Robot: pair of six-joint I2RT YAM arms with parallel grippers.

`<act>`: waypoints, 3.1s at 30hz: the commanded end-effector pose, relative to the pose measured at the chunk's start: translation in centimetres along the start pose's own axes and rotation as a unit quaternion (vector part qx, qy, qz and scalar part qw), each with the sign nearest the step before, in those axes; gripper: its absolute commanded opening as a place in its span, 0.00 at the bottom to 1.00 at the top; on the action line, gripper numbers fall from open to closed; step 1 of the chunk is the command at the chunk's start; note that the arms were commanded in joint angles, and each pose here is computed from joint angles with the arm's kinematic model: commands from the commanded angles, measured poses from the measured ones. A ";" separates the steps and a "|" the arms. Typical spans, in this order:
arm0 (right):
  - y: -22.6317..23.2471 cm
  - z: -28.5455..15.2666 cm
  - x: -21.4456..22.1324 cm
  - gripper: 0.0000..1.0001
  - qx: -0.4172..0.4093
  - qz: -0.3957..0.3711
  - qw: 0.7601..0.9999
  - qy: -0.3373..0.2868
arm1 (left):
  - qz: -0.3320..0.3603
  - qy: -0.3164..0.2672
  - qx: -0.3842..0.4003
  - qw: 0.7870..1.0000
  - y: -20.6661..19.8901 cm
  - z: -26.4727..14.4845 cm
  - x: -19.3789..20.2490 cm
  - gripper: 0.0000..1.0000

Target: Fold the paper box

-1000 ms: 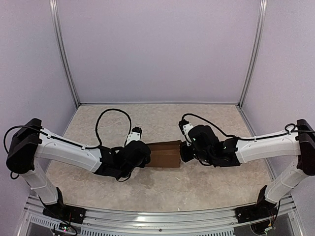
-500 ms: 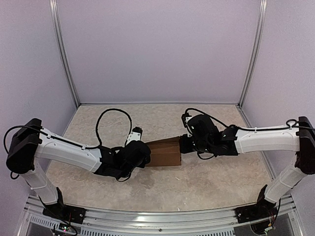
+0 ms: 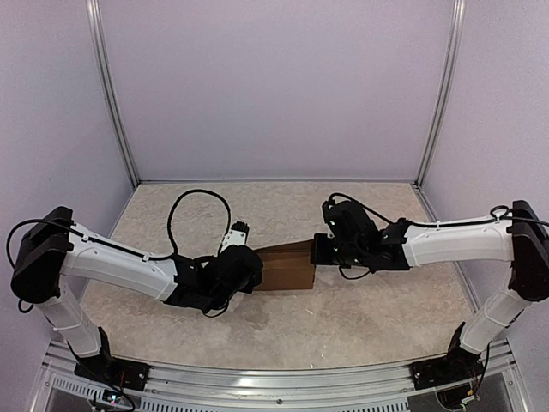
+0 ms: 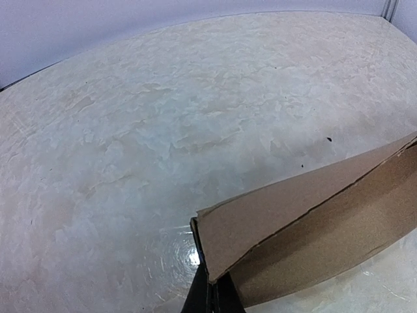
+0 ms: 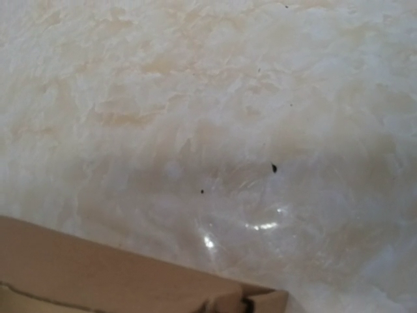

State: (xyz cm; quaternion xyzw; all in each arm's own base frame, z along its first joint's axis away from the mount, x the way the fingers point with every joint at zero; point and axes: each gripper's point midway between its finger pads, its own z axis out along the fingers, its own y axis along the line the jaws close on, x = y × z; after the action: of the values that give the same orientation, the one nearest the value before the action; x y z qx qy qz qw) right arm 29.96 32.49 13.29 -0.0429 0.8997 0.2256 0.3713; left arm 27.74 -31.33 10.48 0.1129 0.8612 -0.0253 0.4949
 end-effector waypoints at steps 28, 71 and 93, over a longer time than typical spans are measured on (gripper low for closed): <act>-3.0 0.1 4.6 0.00 0.026 -0.010 0.999 0.016 | 0.046 0.071 0.043 0.995 -2.8 0.8 3.5 0.00; -4.3 -0.4 6.1 0.00 0.055 -0.043 0.997 0.019 | 0.053 0.078 0.039 0.995 -3.2 1.1 3.5 0.00; -5.1 0.1 9.9 0.00 0.080 -0.074 0.993 0.043 | 0.056 0.074 0.037 0.995 -3.3 0.7 3.4 0.00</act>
State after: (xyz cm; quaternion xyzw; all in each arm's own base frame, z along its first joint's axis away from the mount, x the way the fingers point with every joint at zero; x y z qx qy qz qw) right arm 28.70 29.84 12.04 -0.0200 0.8734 0.1702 0.4559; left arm 28.24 -33.65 10.51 0.1242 0.8657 -0.0335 0.4838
